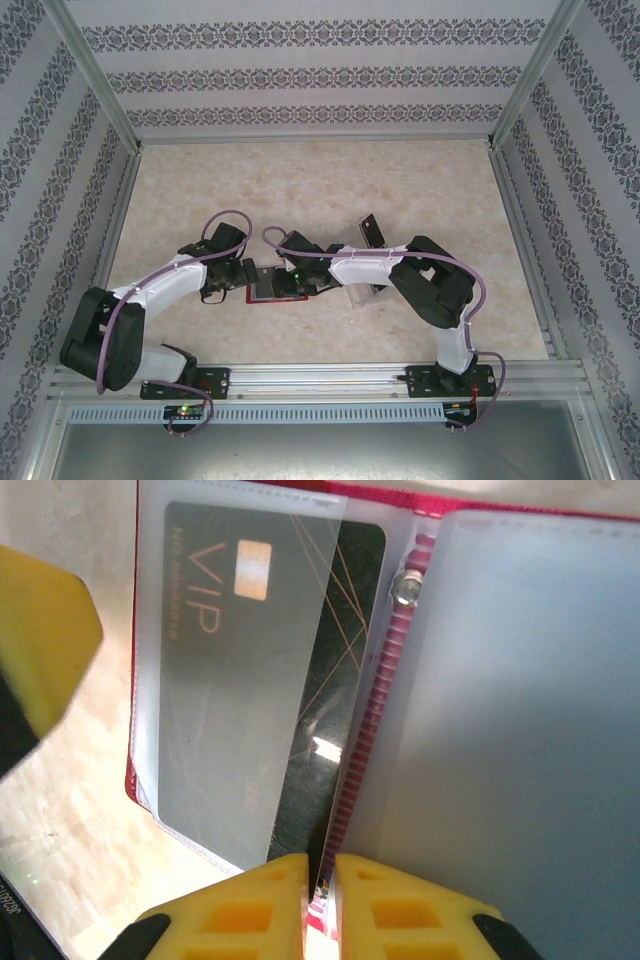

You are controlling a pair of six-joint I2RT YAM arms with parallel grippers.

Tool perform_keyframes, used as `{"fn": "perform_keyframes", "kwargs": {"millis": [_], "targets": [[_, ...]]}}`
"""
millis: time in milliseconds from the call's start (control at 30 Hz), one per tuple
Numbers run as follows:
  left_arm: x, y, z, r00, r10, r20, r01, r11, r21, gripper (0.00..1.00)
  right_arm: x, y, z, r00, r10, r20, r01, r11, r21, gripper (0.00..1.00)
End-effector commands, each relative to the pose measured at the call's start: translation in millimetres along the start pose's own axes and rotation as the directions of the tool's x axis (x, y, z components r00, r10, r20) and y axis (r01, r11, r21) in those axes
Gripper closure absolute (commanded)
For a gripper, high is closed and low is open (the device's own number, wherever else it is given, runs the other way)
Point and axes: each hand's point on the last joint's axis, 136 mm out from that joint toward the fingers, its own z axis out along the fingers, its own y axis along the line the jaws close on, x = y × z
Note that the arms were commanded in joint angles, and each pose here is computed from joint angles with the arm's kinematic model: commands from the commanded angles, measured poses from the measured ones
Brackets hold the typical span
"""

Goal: Put the credit cards into the card holder

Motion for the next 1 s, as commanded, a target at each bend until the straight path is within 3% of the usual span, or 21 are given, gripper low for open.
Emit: {"fn": "perform_keyframes", "kwargs": {"millis": [0, 367, 967], "targets": [[-5.0, 3.9, -8.5, 1.000, 0.000, 0.017, 0.000, 0.999, -0.039, 0.04, -0.8, -2.0, -0.3, 1.000, 0.010, 0.006, -0.010, 1.000, 0.005, 0.84], [0.6, 5.4, -0.4, 1.000, 0.018, -0.014, -0.018, 0.998, -0.054, 0.04, -18.3, -8.1, -23.2, 0.997, 0.014, 0.070, -0.016, 0.999, 0.030, 0.88], [15.5, 16.5, 14.2, 0.998, 0.029, -0.063, -0.034, 0.995, -0.092, 0.05, -12.6, -1.9, -2.3, 0.999, -0.034, -0.007, 0.034, 0.997, 0.070, 0.91]]}}
